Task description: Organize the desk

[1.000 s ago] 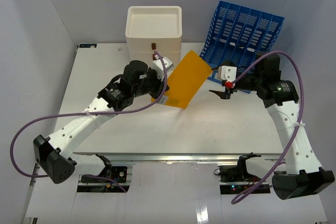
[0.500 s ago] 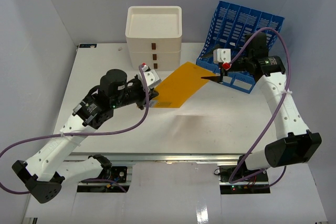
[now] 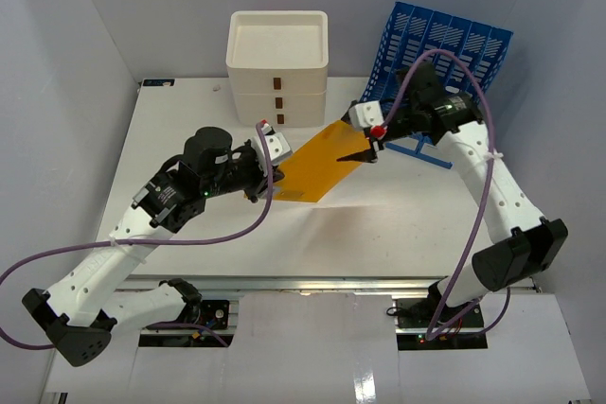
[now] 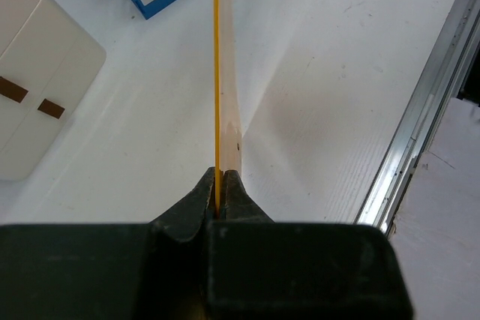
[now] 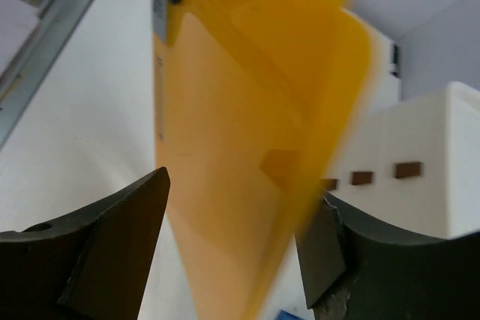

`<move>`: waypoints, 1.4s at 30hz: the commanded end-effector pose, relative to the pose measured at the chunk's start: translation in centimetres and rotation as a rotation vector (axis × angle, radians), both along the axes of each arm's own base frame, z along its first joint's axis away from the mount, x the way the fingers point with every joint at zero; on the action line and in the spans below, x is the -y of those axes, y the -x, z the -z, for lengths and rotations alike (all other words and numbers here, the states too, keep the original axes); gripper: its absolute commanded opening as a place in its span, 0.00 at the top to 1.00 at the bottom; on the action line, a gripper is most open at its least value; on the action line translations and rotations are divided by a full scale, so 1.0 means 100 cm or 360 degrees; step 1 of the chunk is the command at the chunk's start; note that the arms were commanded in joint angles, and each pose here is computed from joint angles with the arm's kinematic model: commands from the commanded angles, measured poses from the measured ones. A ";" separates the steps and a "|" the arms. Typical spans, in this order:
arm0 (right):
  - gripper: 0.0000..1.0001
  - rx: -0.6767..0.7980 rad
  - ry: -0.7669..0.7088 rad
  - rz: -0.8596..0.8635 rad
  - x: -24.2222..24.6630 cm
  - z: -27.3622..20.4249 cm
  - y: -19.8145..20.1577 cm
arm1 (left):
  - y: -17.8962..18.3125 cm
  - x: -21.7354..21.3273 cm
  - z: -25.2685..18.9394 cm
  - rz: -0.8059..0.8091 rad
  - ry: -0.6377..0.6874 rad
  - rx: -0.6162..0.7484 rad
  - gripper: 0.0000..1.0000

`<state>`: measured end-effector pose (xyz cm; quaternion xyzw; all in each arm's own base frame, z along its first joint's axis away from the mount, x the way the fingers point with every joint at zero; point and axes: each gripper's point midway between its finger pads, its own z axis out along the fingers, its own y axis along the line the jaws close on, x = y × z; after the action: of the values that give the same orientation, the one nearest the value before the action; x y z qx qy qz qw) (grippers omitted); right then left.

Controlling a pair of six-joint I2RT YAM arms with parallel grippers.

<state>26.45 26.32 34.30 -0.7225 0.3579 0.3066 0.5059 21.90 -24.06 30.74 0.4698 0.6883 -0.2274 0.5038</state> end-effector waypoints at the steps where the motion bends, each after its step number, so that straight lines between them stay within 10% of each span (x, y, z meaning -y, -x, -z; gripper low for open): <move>1: 0.32 -0.0162 0.0258 -0.0125 -0.017 0.046 0.031 | 0.003 0.003 -0.048 0.0064 0.0131 0.0186 1.00; 9: 0.48 -0.0126 0.0271 -0.0113 -0.019 0.040 0.029 | 0.005 -0.012 -0.049 0.0014 0.0104 0.0293 0.99; 15: 0.92 -0.0249 0.0305 -0.0146 -0.019 0.048 0.034 | 0.006 -0.015 -0.048 -0.0002 0.0119 0.0311 0.98; 21: 0.92 -0.0269 0.0195 -0.0146 -0.017 0.027 0.041 | 0.005 -0.012 -0.040 -0.0016 0.0153 0.0287 0.87; 25: 0.92 -0.0266 0.0077 -0.0095 -0.009 0.000 0.038 | 0.005 -0.012 -0.032 -0.0055 0.0242 0.0279 0.28; 28: 0.92 -0.0261 0.0020 -0.0067 -0.002 -0.013 0.037 | 0.005 -0.011 -0.038 -0.0079 0.0359 0.0321 0.02; 42: 0.92 -0.0343 -0.0133 -0.0014 0.022 -0.028 0.035 | 0.017 -0.078 -0.125 -0.0493 0.0873 0.0769 0.02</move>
<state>24.28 24.51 34.14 -0.6801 0.4299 0.3757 0.4599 20.37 -19.18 39.99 0.3308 0.5566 -0.2214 0.7292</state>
